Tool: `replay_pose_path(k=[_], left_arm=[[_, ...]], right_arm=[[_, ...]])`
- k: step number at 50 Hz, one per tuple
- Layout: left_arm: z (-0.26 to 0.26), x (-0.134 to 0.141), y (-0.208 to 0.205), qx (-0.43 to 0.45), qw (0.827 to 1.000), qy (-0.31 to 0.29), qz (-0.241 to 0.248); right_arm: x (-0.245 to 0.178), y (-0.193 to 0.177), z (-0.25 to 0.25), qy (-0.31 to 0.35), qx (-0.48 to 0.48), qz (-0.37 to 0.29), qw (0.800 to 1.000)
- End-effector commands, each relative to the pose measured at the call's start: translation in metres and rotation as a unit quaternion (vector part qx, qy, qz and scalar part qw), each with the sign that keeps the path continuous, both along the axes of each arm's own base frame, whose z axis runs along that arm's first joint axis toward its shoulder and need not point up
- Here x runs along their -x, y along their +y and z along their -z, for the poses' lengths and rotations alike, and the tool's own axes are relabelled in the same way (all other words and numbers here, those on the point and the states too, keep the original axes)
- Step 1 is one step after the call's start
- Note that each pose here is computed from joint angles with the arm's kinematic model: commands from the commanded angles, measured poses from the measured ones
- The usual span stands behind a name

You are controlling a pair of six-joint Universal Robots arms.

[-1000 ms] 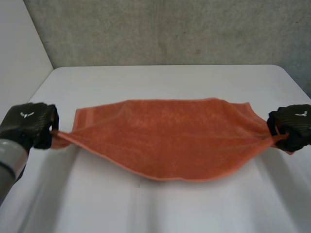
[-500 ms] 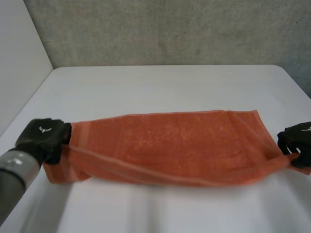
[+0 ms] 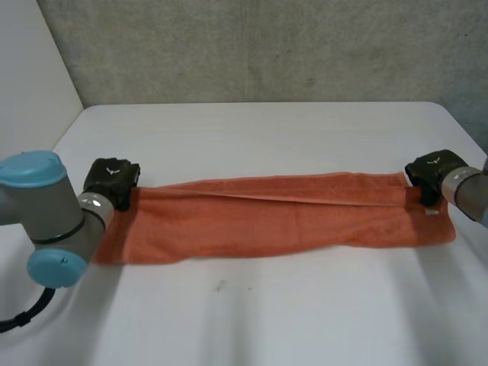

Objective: Fold the laundry

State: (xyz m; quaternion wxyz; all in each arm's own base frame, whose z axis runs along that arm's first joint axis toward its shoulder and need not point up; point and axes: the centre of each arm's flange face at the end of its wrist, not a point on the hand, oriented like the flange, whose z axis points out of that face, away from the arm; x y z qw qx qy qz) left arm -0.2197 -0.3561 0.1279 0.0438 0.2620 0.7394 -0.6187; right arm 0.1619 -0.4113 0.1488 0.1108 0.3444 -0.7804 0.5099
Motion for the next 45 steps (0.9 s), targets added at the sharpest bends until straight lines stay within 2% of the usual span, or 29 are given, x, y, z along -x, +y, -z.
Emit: replay_pose_path(k=[1,10,19,27,32,37,43,45], left_arm=[[0.007,0.005,-0.022,0.033,0.999,0.001,0.002],[0.019,0.012,-0.032,0.060,0.997,-0.041,0.018],[0.017,0.023,-0.028,0.075,0.996,-0.043,0.031],[-0.016,0.034,-0.024,0.120,0.991,-0.030,0.042],[-0.046,0.033,-0.019,0.150,0.988,-0.023,0.040],[-0.061,0.030,-0.011,0.158,0.987,-0.016,0.036],[-0.068,0.025,0.005,0.150,0.988,-0.014,0.035],[-0.069,0.020,0.020,0.141,0.989,-0.011,0.036]], right_arm=[[-0.013,-0.021,0.008,0.003,0.060,-0.005,0.998],[-0.026,-0.033,0.018,0.005,0.091,-0.009,0.996],[-0.027,-0.040,0.015,0.006,0.105,0.005,0.994],[-0.028,-0.043,-0.049,-0.055,0.183,0.037,0.981],[-0.026,-0.031,-0.100,-0.101,0.221,0.039,0.969],[-0.025,-0.011,-0.123,-0.109,0.228,0.023,0.967],[-0.028,0.016,-0.116,-0.109,0.185,-0.001,0.977],[-0.026,0.034,-0.099,-0.107,0.133,-0.008,0.985]])
